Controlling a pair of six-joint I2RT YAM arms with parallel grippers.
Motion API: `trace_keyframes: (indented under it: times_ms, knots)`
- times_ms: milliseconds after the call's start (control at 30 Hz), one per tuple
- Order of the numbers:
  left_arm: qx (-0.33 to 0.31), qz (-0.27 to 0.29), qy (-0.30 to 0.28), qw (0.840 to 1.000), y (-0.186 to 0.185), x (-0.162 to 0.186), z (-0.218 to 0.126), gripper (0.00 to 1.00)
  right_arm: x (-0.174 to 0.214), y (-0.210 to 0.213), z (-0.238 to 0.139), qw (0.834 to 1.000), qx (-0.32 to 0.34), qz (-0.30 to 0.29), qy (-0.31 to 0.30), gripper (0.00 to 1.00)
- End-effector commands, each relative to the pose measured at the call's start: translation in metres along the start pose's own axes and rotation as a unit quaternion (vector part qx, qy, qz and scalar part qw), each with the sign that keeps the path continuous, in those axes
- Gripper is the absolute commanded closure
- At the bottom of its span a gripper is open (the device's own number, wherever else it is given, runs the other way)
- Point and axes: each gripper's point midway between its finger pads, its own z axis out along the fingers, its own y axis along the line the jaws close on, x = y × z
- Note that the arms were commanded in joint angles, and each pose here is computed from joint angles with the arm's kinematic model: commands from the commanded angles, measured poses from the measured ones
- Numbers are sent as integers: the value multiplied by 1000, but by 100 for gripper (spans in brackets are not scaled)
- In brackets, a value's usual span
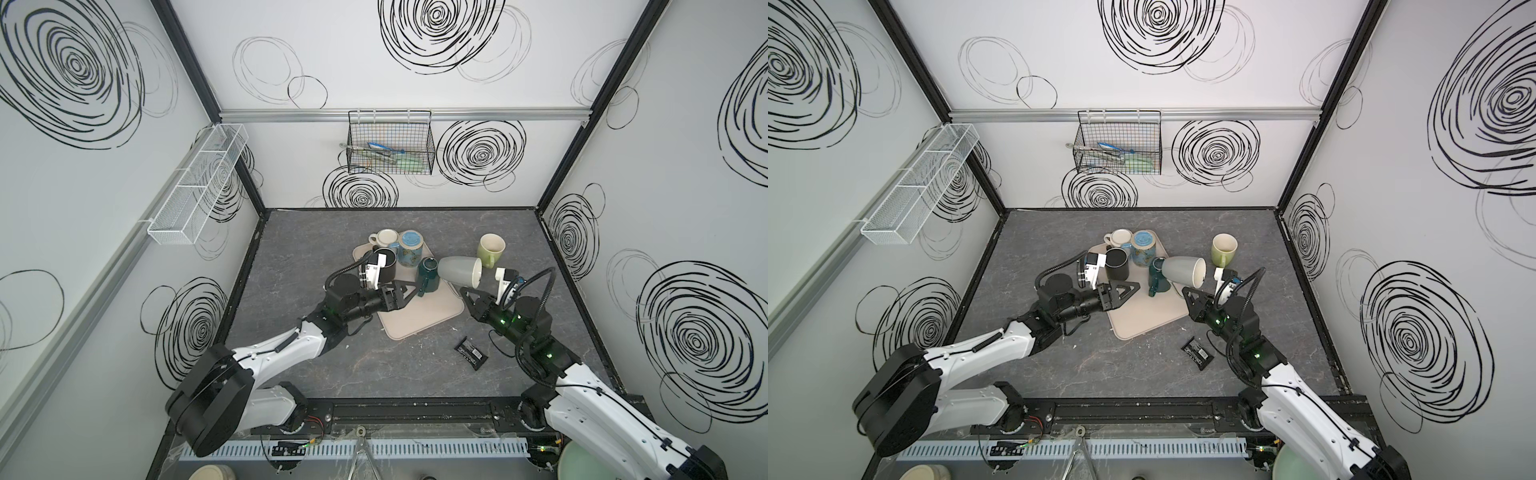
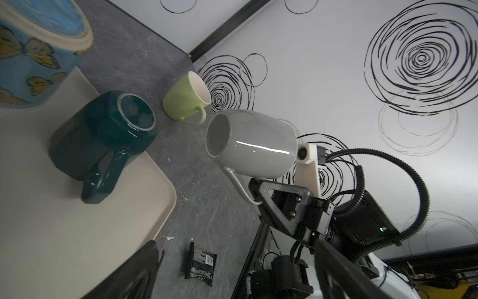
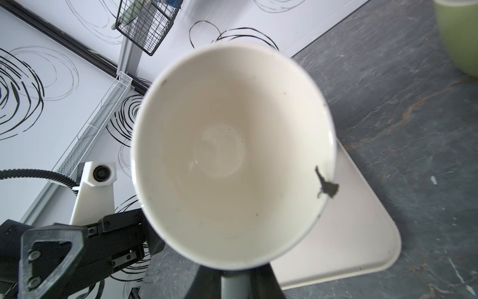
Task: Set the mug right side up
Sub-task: 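Open the left gripper and pull back while the right gripper holds the grey mug, then carry the grey mug with the right gripper beside the light green mug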
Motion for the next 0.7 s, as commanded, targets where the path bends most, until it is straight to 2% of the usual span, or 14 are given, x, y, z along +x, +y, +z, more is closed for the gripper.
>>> trace_keyframes:
  times_ms: [0,167,333,667]
  knots:
    - [-41,33,-9,999,11,-7,-18,4,-34,14,-11,999,-5,-19,-49,100]
    - [-70,52,-39,995,13,-24,-49,4,-46,-3,-12,997,47,-43,-48,100]
    - [-99,70,-64,991,14,-36,-83,4,-65,3,-17,994,65,-62,-68,100]
    - [-146,107,-75,981,13,-36,-124,4,-102,10,-21,981,135,-108,-84,100]
